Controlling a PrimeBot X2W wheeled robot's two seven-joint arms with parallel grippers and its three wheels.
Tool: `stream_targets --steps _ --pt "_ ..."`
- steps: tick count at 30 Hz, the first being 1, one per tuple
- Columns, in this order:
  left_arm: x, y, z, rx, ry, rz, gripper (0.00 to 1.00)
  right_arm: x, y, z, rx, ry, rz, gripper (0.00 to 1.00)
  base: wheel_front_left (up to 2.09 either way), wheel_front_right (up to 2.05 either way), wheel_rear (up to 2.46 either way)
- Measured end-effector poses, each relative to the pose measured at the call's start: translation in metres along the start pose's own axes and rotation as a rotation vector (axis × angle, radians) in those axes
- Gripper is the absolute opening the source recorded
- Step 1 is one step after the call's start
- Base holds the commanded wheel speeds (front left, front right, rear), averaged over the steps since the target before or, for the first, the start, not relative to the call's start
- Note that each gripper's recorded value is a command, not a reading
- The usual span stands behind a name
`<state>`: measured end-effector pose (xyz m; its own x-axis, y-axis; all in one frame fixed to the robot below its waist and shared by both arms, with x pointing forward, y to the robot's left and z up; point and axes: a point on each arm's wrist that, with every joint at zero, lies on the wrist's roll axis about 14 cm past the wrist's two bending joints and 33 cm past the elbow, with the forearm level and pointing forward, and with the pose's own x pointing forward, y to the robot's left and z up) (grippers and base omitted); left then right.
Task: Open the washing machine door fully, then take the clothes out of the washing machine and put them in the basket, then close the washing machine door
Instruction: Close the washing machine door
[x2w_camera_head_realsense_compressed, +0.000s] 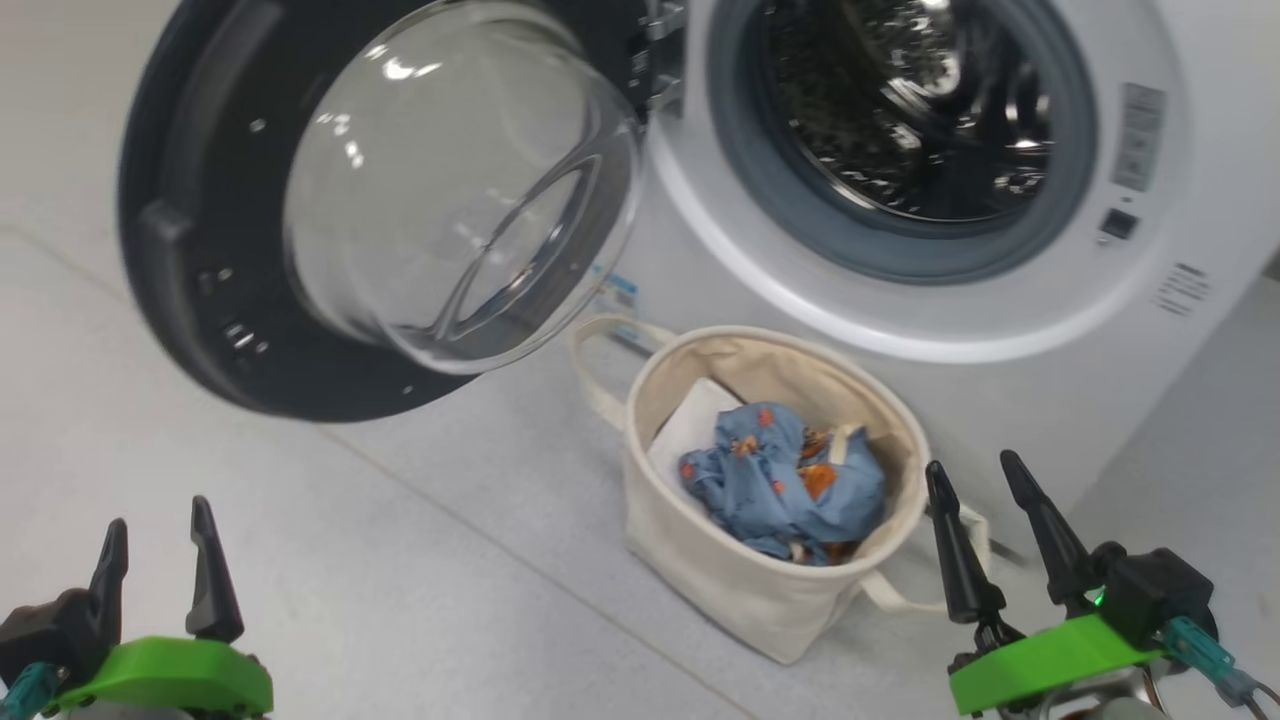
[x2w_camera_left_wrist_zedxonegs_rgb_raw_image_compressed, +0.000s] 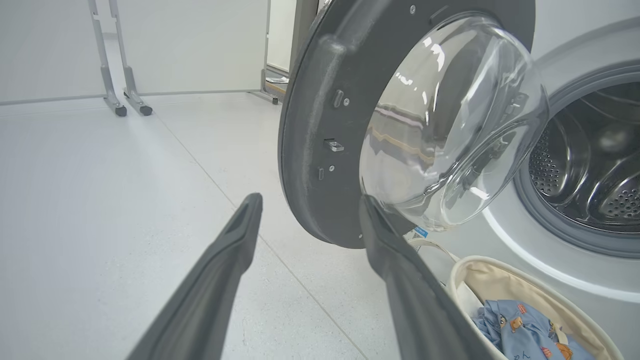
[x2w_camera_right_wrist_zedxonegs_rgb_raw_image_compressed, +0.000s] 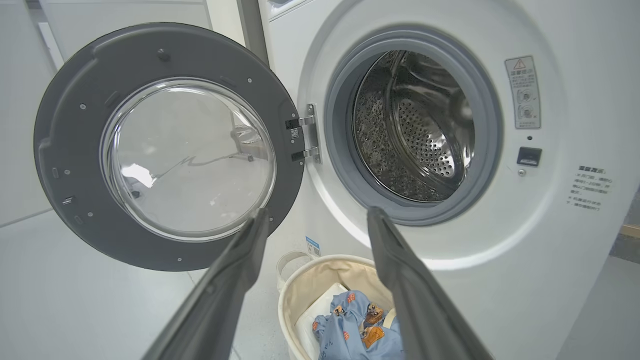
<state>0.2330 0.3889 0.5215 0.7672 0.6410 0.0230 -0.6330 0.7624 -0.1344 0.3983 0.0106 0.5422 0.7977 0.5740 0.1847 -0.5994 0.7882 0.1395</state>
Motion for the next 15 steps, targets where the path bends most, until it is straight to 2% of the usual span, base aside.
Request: stream_targets --steps 7,14,15 --pt "-0.009 0.024 -0.004 -0.017 0.020 0.086 1.00 0.015 0.019 -0.017 0.033 0.034 0.071 1.00 0.00 0.00 0.00" --pt "-0.009 0.030 0.001 -0.071 0.002 0.094 1.00 0.013 0.021 -0.013 0.025 0.026 0.074 1.00 0.00 0.00 0.00" --pt "-0.008 0.031 0.002 -0.088 0.001 0.091 0.93 0.013 0.021 -0.013 0.024 0.025 0.072 1.00 0.00 0.00 0.00"
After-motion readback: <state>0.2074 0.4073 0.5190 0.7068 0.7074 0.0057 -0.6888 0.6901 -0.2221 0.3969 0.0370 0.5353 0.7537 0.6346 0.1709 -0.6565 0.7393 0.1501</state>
